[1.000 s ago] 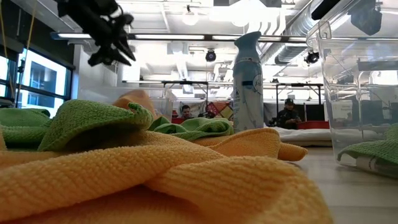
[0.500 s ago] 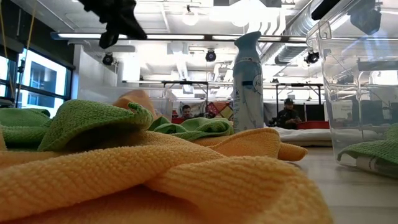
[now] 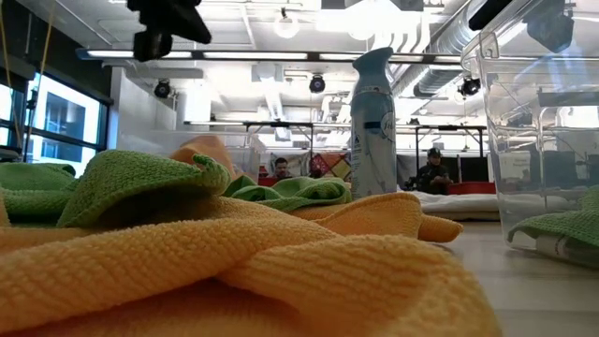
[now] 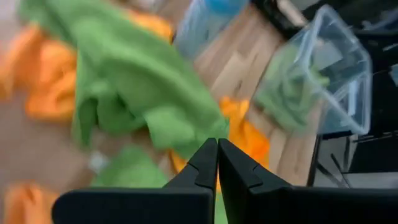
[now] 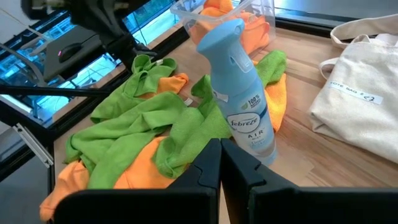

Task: Sort microfiber towel by color & place in baskets
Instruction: Put the green microfiber towel into the bottom transparent bin

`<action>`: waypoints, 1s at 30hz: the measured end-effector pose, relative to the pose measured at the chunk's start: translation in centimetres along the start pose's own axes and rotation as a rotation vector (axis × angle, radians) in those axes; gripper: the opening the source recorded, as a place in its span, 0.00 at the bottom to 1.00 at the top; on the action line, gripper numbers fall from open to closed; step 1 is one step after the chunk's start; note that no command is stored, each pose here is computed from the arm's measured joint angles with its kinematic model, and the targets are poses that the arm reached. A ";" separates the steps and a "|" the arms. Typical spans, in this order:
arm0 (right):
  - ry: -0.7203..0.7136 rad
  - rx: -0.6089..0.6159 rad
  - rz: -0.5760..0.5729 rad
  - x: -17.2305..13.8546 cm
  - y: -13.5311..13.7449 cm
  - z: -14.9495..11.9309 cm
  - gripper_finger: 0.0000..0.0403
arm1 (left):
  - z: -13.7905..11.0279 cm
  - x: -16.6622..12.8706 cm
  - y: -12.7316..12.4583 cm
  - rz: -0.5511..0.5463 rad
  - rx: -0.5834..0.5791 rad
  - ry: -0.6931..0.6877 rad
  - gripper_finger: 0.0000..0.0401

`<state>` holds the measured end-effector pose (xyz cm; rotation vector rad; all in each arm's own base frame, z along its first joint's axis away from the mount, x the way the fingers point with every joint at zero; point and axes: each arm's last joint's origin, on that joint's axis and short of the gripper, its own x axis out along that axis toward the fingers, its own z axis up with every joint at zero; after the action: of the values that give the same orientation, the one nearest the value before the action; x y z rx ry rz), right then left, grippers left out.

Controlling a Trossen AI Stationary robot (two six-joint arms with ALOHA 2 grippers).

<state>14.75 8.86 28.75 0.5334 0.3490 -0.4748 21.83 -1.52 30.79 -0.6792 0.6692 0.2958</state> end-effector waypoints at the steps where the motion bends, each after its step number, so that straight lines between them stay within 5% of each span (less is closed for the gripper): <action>1: 0.002 -0.008 0.000 0.0 0.0 0.0 0.01 | -0.5 0.2 -0.2 0.019 -0.029 0.026 0.00; 7: 0.044 -0.049 0.022 0.0 0.0 -0.1 0.01 | -3.4 1.4 -0.7 0.146 -0.163 0.187 0.00; 14: 0.073 -0.071 0.038 0.0 0.1 -0.2 0.01 | -5.1 4.2 -1.7 0.200 -0.166 0.275 0.01; 22: 0.093 -0.073 0.047 0.0 0.1 -0.3 0.01 | -6.3 7.5 -1.3 0.327 -0.163 0.338 0.17; 30: 0.111 -0.071 0.056 0.0 0.1 -0.3 0.01 | -6.8 8.3 -1.3 0.330 -0.150 0.394 0.28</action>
<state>14.73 9.14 28.54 0.5008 0.4546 -0.3782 25.45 -6.63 22.01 -0.7784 1.1486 0.5273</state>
